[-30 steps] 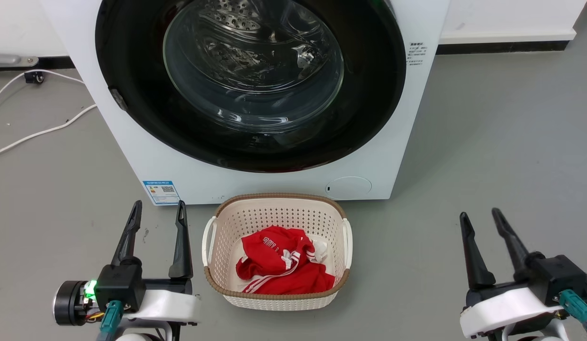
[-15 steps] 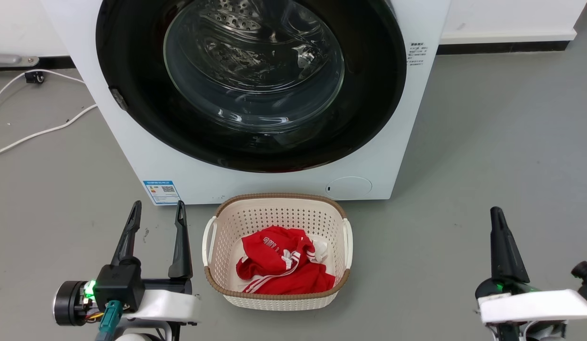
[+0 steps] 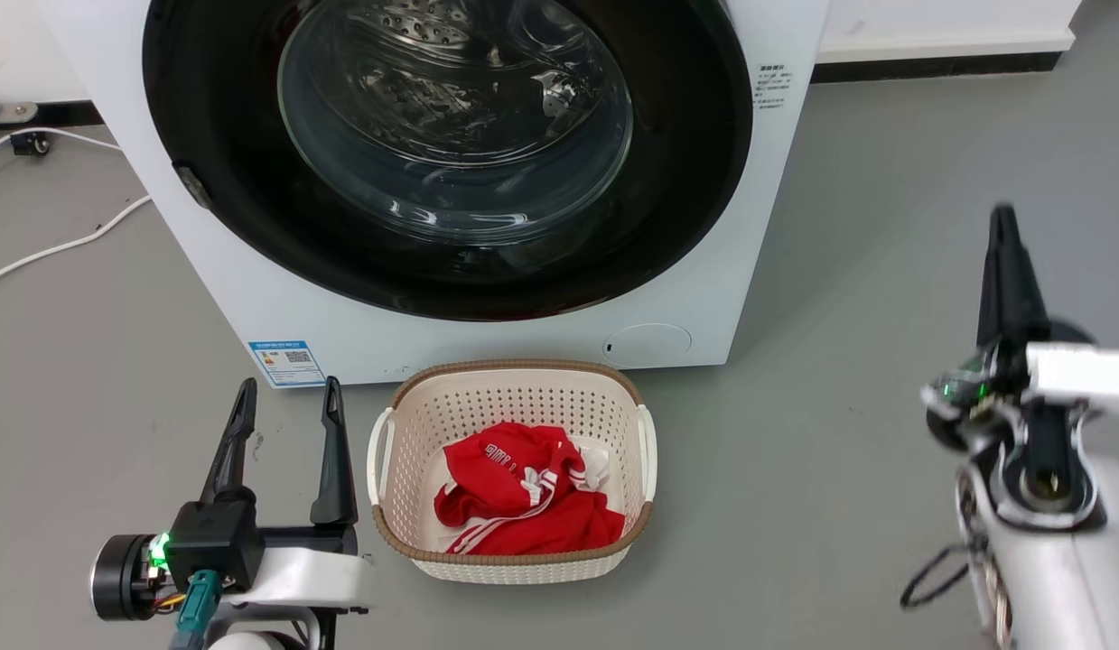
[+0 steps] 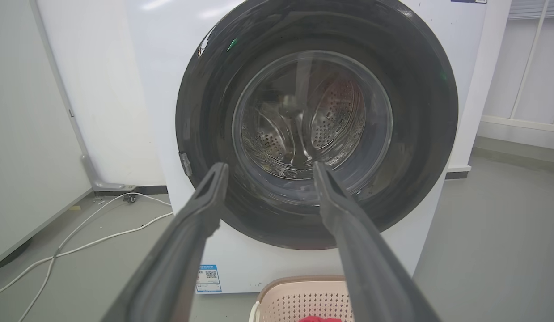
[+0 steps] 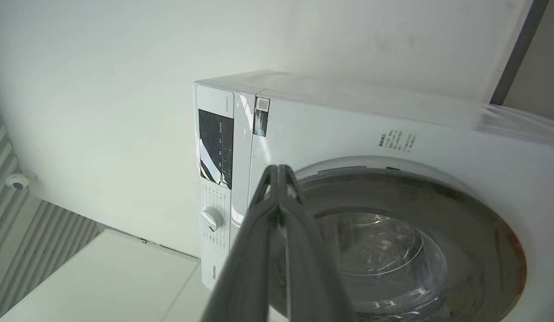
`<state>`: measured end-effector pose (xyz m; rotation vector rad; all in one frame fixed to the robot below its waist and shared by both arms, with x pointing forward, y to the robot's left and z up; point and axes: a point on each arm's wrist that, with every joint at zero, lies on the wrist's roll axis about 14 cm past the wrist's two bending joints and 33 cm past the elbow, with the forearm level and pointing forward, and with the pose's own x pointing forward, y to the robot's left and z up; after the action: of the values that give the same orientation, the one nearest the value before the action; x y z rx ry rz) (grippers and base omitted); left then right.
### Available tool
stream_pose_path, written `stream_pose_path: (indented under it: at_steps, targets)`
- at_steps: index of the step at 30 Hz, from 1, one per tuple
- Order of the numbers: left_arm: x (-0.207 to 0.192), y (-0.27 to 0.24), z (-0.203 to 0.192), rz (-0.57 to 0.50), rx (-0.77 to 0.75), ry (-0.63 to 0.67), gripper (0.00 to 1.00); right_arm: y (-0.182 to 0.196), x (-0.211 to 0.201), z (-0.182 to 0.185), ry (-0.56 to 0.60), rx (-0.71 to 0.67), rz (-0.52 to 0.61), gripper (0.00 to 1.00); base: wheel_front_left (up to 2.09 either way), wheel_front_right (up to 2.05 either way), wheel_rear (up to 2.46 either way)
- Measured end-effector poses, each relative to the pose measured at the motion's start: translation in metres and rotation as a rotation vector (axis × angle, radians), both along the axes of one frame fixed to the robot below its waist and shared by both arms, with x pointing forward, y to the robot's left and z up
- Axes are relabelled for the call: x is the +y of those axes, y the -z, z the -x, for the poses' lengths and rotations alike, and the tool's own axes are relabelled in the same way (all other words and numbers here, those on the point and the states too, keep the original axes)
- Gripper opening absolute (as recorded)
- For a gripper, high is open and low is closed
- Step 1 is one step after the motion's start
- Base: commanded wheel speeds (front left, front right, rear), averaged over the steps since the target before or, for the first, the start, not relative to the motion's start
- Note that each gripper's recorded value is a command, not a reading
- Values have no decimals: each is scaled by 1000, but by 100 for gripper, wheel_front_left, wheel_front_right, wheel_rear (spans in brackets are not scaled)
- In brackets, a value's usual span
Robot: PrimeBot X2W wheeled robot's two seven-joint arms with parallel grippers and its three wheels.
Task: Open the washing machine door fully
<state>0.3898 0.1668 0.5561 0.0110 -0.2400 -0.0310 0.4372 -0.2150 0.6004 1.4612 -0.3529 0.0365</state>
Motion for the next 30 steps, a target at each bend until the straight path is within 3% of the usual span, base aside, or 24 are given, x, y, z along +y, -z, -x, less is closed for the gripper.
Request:
stream_pose_path:
  at_steps: [3, 8, 16, 25, 30]
  targets:
    - [-2, 1, -3, 3, 1, 7, 100, -16, -7, -26, -17, -8, 8, 0, 0, 0, 0]
    - [-5, 0, -17, 5, -5, 24, 100, -57, -11, -87, -71, -5, 123, 0, 0, 0, 0]
    - [1, 6, -39, 4, -1, 8, 100, -91, 29, -158, -245, 52, 327, 0, 0, 0, 0]
    - [4, 22, -64, 2, 21, 11, 100, -62, 76, -208, -462, 233, 566, 0, 0, 0, 0]
    - [6, 34, -73, -4, 44, 9, 100, -40, 93, -225, -521, 301, 608, 0, 0, 0, 0]
